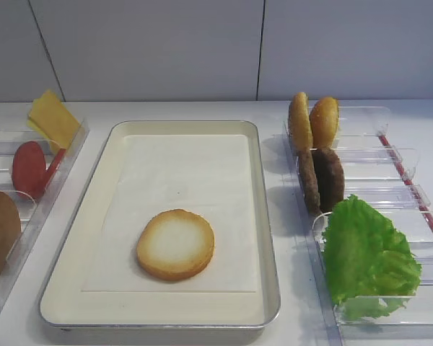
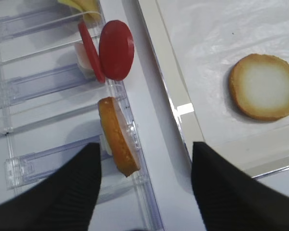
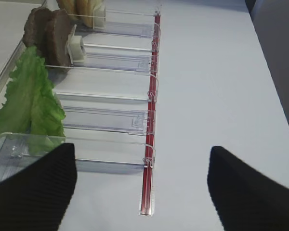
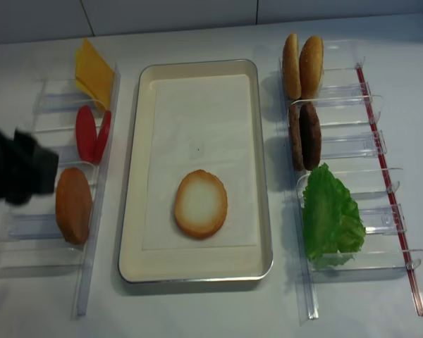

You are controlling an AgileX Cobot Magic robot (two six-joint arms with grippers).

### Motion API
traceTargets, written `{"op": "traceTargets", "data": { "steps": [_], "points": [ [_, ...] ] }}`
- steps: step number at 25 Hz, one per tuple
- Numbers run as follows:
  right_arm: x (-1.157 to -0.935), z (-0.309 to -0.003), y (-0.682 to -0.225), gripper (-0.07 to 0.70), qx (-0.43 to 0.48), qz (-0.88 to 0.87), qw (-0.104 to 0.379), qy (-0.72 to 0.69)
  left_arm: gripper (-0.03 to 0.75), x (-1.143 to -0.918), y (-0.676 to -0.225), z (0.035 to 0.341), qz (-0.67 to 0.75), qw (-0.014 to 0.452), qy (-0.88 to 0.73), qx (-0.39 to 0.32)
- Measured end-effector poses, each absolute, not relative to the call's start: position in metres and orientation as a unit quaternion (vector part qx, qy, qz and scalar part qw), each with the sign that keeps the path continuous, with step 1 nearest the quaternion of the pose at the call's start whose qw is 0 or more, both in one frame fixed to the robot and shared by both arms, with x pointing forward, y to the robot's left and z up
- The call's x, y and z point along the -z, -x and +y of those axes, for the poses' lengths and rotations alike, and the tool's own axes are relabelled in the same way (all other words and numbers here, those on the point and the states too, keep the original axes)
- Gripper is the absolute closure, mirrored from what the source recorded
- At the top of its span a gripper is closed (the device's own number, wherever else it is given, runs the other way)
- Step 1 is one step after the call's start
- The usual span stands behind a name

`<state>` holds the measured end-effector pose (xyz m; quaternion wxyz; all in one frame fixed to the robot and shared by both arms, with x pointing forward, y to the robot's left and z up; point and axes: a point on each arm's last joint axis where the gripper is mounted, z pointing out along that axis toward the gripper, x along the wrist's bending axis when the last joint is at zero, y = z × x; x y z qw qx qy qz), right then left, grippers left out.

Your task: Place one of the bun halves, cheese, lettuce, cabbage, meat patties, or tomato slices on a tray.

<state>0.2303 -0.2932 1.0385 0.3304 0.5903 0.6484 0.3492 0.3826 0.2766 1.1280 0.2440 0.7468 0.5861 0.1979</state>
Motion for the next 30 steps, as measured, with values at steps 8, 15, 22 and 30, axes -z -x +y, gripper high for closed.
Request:
{"op": "traceTargets", "data": {
  "steps": [8,15,22,30],
  "points": [
    [-1.038,-0.293,-0.230,0.055,-0.349,0.648,0.330,-0.590,0.337,-1.116,-0.314,0.286,0.570,0.292,-0.729,-0.243],
    [-1.038,-0.293,-0.230,0.055,-0.349,0.648,0.330,-0.590,0.337,-1.095,-0.269,0.292,0.569,0.313,-0.715,-0.258],
    [-1.038,-0.293,-0.230,0.055,-0.349,0.648,0.330,-0.590,0.337,-1.071,-0.240,0.296,0.558,0.339,-0.703,-0.282],
    [-1.038,-0.293,-0.230,0.055,-0.349,0.648,0.330,-0.590,0.365,-1.043,-0.224,0.299,0.560,0.363,-0.684,-0.294]
  ]
}}
